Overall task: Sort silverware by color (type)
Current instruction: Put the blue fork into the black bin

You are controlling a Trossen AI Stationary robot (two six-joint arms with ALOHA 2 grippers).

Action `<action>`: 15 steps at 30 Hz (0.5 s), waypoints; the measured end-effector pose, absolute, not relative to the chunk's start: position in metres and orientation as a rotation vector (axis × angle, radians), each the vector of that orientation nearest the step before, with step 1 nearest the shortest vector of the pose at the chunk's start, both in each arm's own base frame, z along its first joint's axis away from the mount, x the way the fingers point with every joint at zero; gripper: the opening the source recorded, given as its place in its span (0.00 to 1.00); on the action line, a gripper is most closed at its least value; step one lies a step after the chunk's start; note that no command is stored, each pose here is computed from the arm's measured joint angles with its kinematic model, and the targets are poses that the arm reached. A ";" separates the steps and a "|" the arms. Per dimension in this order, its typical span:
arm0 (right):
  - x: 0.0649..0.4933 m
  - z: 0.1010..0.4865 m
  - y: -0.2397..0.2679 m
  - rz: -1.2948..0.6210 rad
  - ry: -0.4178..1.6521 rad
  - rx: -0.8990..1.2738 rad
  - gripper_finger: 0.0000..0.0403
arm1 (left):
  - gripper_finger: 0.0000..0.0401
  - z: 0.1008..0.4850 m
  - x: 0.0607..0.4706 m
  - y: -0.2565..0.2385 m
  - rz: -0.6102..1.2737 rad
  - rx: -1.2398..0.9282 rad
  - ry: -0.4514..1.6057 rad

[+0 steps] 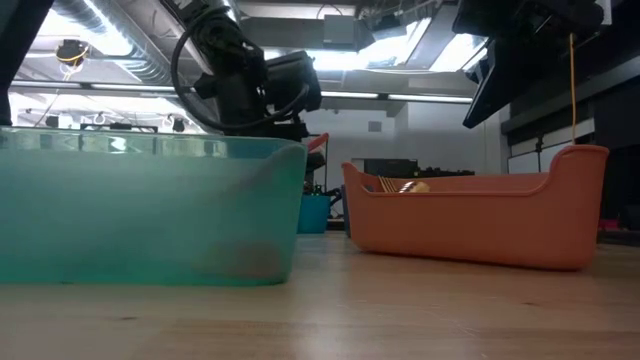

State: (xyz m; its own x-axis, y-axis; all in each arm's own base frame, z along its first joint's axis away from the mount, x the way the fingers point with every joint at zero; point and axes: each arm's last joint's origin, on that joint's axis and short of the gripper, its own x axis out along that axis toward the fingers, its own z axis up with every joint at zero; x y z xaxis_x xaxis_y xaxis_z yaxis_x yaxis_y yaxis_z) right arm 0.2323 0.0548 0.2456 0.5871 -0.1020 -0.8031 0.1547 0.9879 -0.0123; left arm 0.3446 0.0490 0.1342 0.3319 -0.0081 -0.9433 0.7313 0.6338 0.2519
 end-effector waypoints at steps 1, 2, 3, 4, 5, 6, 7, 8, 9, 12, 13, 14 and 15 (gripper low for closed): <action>0.232 0.246 0.055 -0.150 0.931 0.061 0.17 | 0.12 0.134 0.344 0.049 -0.544 0.749 1.146; 0.232 0.246 0.055 -0.150 0.931 0.061 0.17 | 0.10 0.134 0.344 0.049 -0.535 0.733 1.149; 0.232 0.246 0.055 -0.150 0.932 0.061 0.17 | 0.09 0.134 0.344 0.049 -0.524 0.715 1.154; 0.232 0.246 0.055 -0.150 0.931 0.061 0.17 | 0.07 0.134 0.344 0.049 -0.515 0.698 1.158; 0.232 0.246 0.055 -0.150 0.931 0.061 0.17 | 0.06 0.134 0.344 0.049 -0.508 0.687 1.161; 0.232 0.246 0.055 -0.150 0.932 0.061 0.17 | 0.04 0.134 0.344 0.049 -0.503 0.679 1.163; 0.232 0.246 0.055 -0.150 0.932 0.061 0.17 | 0.03 0.134 0.344 0.049 -0.497 0.671 1.164; 0.232 0.246 0.055 -0.150 0.932 0.061 0.17 | 0.02 0.134 0.344 0.049 -0.494 0.666 1.165; 0.232 0.246 0.055 -0.150 0.932 0.061 0.17 | 0.02 0.134 0.344 0.049 -0.490 0.660 1.166; 0.232 0.246 0.055 -0.150 0.932 0.061 0.17 | 0.02 0.134 0.344 0.049 -0.467 0.629 1.172; 0.232 0.246 0.055 -0.150 0.932 0.061 0.17 | 0.02 0.134 0.344 0.049 -0.459 0.617 1.174; 0.232 0.246 0.055 -0.150 0.932 0.061 0.17 | 0.02 0.134 0.344 0.049 -0.447 0.601 1.176; 0.232 0.246 0.055 -0.150 0.932 0.061 0.17 | 0.02 0.134 0.345 0.049 -0.430 0.581 1.177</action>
State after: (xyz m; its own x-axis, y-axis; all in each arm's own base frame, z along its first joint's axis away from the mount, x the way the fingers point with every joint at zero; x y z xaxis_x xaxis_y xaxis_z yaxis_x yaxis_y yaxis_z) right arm 0.2323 0.0548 0.2456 0.5871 -0.1023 -0.8030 0.1549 0.9879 -0.0126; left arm 0.3445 0.0486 0.1341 0.3320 -0.0151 -0.9432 0.5967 0.7777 0.1976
